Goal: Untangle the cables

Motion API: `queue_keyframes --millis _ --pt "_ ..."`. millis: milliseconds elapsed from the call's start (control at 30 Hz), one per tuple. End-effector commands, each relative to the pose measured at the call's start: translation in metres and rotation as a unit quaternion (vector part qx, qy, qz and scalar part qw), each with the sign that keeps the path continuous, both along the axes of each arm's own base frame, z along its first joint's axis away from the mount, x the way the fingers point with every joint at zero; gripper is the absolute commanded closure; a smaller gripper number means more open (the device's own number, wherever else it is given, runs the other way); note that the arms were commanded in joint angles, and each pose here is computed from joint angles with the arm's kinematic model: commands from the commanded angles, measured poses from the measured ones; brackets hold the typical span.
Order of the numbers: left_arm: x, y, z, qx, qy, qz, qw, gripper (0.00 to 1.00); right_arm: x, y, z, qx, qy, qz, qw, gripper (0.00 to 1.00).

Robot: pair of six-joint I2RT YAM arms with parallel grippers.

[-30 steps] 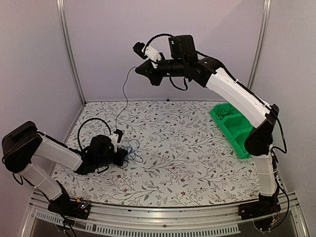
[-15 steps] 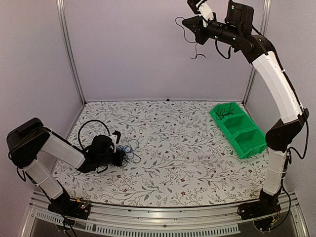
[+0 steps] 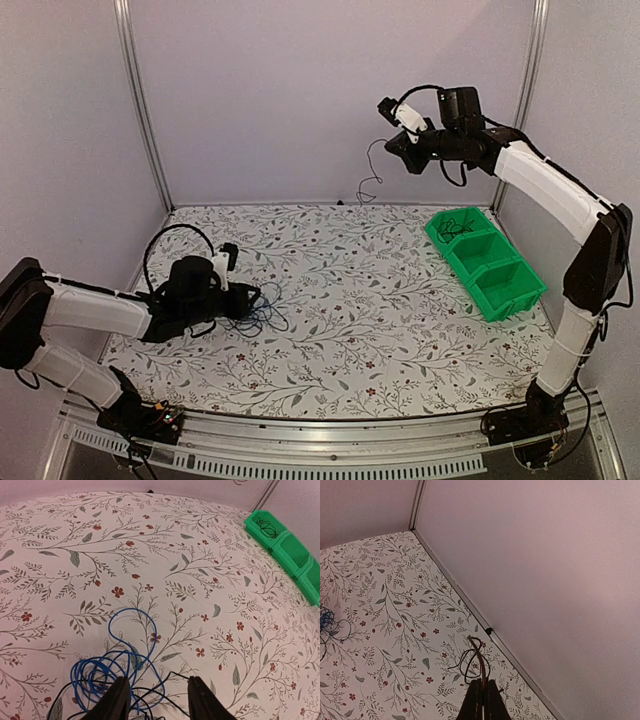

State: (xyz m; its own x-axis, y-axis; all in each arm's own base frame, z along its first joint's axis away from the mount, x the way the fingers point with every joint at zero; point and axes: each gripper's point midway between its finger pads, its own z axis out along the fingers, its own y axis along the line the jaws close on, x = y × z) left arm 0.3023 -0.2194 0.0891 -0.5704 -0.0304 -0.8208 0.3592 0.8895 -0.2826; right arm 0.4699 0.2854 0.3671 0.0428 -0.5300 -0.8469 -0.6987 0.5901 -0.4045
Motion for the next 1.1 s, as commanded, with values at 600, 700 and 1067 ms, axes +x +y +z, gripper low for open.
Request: queue_keyframes --millis 600,700,1067 --pt "-0.004 0.009 0.019 0.016 -0.017 0.010 1.000 0.59 0.087 -0.200 -0.090 0.028 0.051 -0.199 0.978 1.00" --pt "-0.004 0.011 0.016 0.020 -0.015 0.013 1.000 0.58 0.089 -0.210 -0.099 0.026 0.060 -0.210 0.975 1.00" --pt "-0.004 0.012 0.010 0.022 -0.006 0.018 1.000 0.58 0.094 -0.225 -0.175 -0.029 0.154 -0.239 0.958 1.00"
